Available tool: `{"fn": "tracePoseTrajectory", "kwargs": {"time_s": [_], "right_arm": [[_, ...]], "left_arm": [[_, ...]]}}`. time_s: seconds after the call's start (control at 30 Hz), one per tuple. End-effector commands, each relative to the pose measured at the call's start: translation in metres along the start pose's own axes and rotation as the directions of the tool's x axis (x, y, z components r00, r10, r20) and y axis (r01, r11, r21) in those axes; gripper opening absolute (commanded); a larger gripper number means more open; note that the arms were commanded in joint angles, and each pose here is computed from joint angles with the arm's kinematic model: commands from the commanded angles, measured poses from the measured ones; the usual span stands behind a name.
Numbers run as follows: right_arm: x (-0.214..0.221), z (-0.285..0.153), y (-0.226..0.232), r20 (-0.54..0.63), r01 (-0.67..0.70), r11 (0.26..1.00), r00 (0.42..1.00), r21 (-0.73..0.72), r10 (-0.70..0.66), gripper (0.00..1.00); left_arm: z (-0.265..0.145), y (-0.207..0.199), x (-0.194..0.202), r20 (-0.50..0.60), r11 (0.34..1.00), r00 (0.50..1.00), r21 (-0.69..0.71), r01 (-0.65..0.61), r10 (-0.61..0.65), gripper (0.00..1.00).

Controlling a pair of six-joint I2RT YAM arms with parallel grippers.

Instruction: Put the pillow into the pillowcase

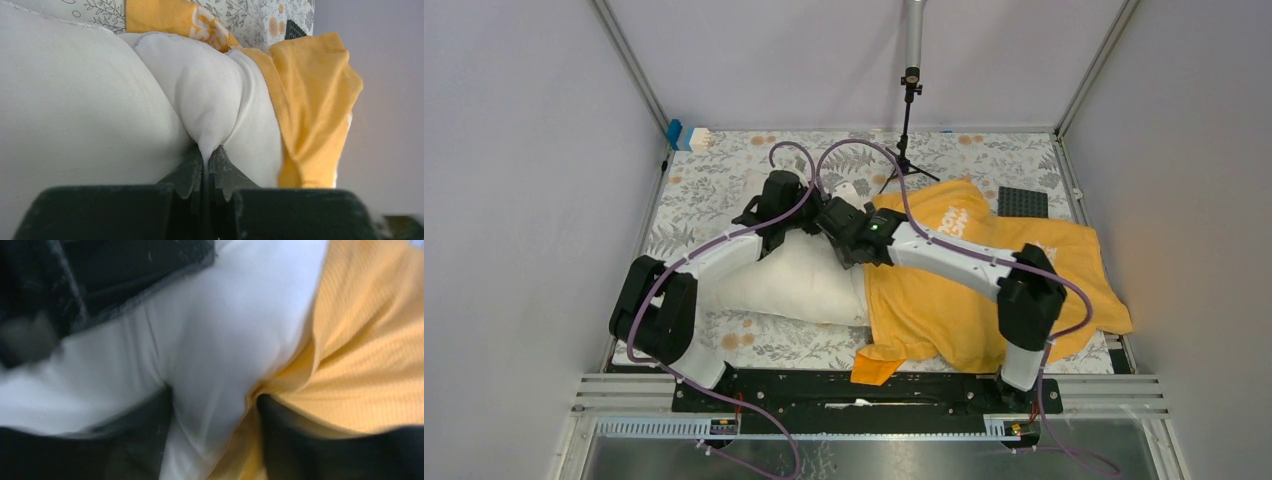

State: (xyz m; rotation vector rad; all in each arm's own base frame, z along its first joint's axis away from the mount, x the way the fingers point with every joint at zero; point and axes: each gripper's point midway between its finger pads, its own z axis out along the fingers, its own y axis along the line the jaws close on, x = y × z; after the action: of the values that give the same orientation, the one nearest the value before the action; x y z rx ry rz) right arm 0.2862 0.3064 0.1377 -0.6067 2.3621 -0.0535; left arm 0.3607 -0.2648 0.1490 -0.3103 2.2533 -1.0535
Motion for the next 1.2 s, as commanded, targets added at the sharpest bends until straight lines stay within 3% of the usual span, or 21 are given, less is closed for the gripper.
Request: {"fn": "tracePoseTrajectory", "kwargs": {"time_s": [0.0, 0.03, 0.07, 0.23, 0.4, 0.5, 0.83, 1.0, 1.17], "right_arm": [[0.032, 0.044, 0.024, -0.132, 0.009, 1.0, 0.991, 0.022, -0.006, 0.29], [0.029, 0.042, 0.023, -0.121, -0.006, 1.0, 0.993, 0.029, 0.01, 0.06], [0.025, 0.039, 0.023, -0.107, -0.029, 0.999, 0.994, 0.016, 0.03, 0.0], [-0.025, 0.009, 0.009, -0.03, -0.236, 0.963, 0.972, -0.13, 0.234, 0.0], [-0.093, -0.037, -0.025, 0.06, -0.444, 0.815, 0.865, -0.372, 0.498, 0.0], [-0.126, -0.065, -0.044, 0.097, -0.484, 0.742, 0.805, -0.464, 0.586, 0.0], [-0.178, -0.13, -0.122, 0.132, -0.54, 0.514, 0.593, -0.667, 0.794, 0.0], [-0.193, -0.164, -0.152, 0.133, -0.502, 0.423, 0.514, -0.754, 0.847, 0.0], [-0.198, -0.199, -0.177, 0.173, -0.456, 0.393, 0.452, -0.798, 0.875, 0.0]], "left_arm": [[-0.004, -0.023, 0.001, -0.04, 0.998, 0.999, 0.056, -0.022, 0.024, 0.0], [-0.006, -0.024, 0.0, -0.039, 0.998, 0.999, 0.05, -0.026, 0.028, 0.02], [-0.008, -0.026, -0.004, -0.028, 0.998, 0.999, 0.05, -0.036, 0.037, 0.05], [-0.036, -0.044, -0.024, -0.011, 0.995, 0.998, 0.081, -0.053, 0.054, 0.35], [-0.104, -0.101, -0.055, 0.081, 0.971, 0.985, 0.174, -0.164, 0.152, 0.7], [-0.151, -0.129, -0.064, 0.146, 0.954, 0.973, 0.215, -0.209, 0.18, 0.78], [-0.261, -0.124, -0.078, 0.381, 0.978, 0.913, 0.084, -0.19, 0.144, 0.81], [-0.258, -0.082, -0.069, 0.391, 0.997, 0.917, -0.037, -0.073, 0.081, 0.79], [-0.224, -0.045, -0.036, 0.308, 0.998, 0.95, -0.006, 0.066, -0.061, 0.7]]}}
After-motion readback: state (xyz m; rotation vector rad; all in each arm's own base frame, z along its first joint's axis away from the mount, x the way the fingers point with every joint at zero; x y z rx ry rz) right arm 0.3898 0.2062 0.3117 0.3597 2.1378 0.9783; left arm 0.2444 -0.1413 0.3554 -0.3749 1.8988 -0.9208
